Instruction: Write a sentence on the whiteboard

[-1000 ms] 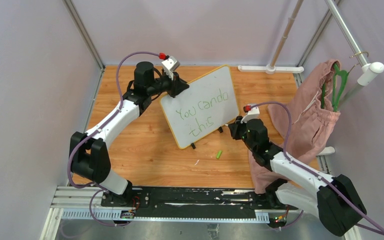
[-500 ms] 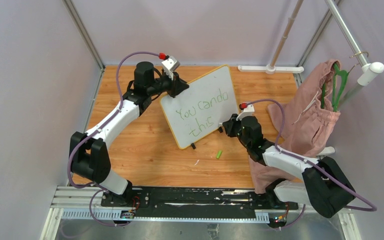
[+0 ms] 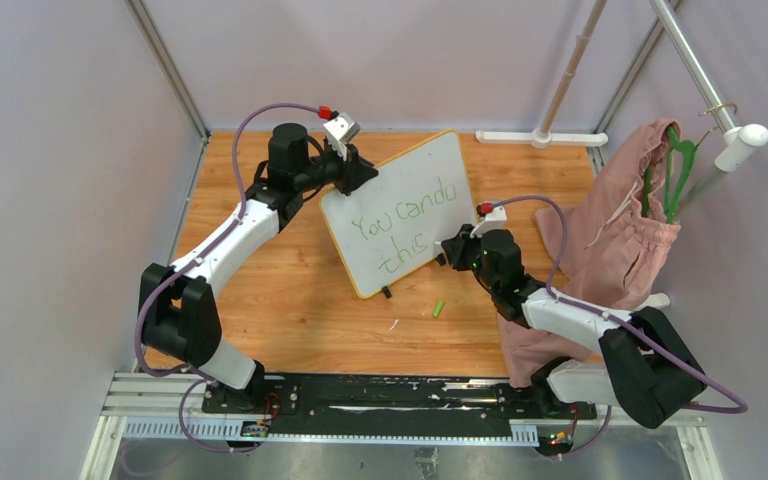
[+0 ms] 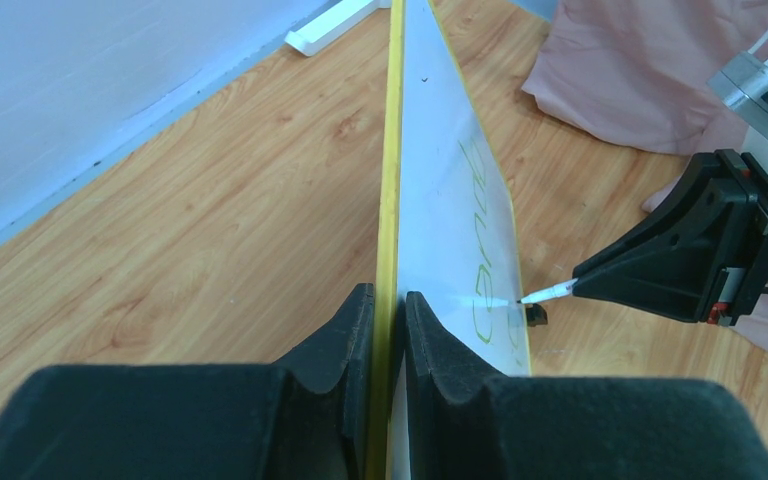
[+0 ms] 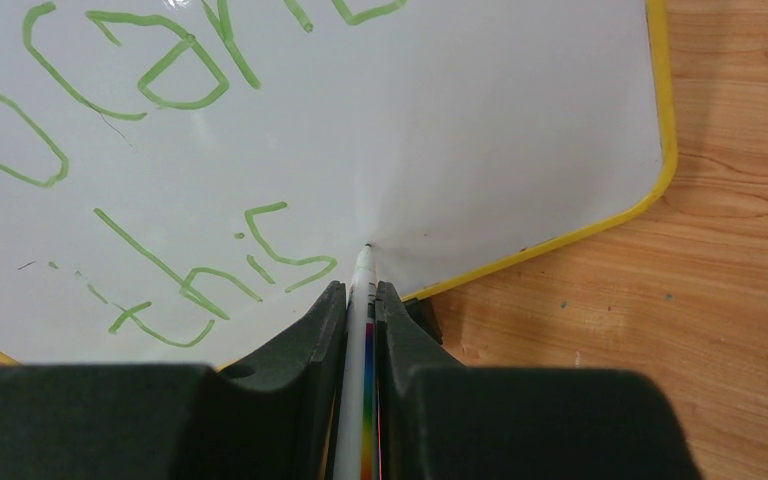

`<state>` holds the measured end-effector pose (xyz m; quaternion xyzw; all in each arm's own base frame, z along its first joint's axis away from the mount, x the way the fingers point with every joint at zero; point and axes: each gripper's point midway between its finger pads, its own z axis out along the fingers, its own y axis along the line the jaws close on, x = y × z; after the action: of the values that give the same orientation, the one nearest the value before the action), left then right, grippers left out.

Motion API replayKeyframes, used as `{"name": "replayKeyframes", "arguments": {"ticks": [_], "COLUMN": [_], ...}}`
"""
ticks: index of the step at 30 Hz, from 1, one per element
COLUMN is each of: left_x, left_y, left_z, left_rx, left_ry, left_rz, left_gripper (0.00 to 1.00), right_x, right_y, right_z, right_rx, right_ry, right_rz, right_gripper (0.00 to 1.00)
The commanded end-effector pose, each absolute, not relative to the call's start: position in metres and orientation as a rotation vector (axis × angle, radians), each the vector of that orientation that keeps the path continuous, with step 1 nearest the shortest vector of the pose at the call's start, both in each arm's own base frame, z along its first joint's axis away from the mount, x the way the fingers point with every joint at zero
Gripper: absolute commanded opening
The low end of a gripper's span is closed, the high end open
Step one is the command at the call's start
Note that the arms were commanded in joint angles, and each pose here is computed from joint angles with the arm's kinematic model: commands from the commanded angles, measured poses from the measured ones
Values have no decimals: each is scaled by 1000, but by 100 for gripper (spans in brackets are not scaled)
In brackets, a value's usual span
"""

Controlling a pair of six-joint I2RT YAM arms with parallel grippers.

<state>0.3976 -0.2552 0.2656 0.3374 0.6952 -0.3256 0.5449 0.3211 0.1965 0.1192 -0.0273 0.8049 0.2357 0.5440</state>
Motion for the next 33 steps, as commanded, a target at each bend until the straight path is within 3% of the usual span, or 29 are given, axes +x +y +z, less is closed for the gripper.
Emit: {"name": "replayKeyframes", "arguments": {"ticks": [1, 33], "left_x": [367, 363], "left_y": [-268, -270], "left_z": [218, 221], "left_rx": [867, 878], "left_ry": [1813, 1800], "left_rz": [-863, -868], "left_gripper": [0, 0], "right_x": [330, 336], "right_y": [199, 202], "right_z": [137, 122], "right_rx": [-35, -22], "right_ry": [1858, 1889], "right_rz": [588, 571], "right_gripper": [0, 0]}}
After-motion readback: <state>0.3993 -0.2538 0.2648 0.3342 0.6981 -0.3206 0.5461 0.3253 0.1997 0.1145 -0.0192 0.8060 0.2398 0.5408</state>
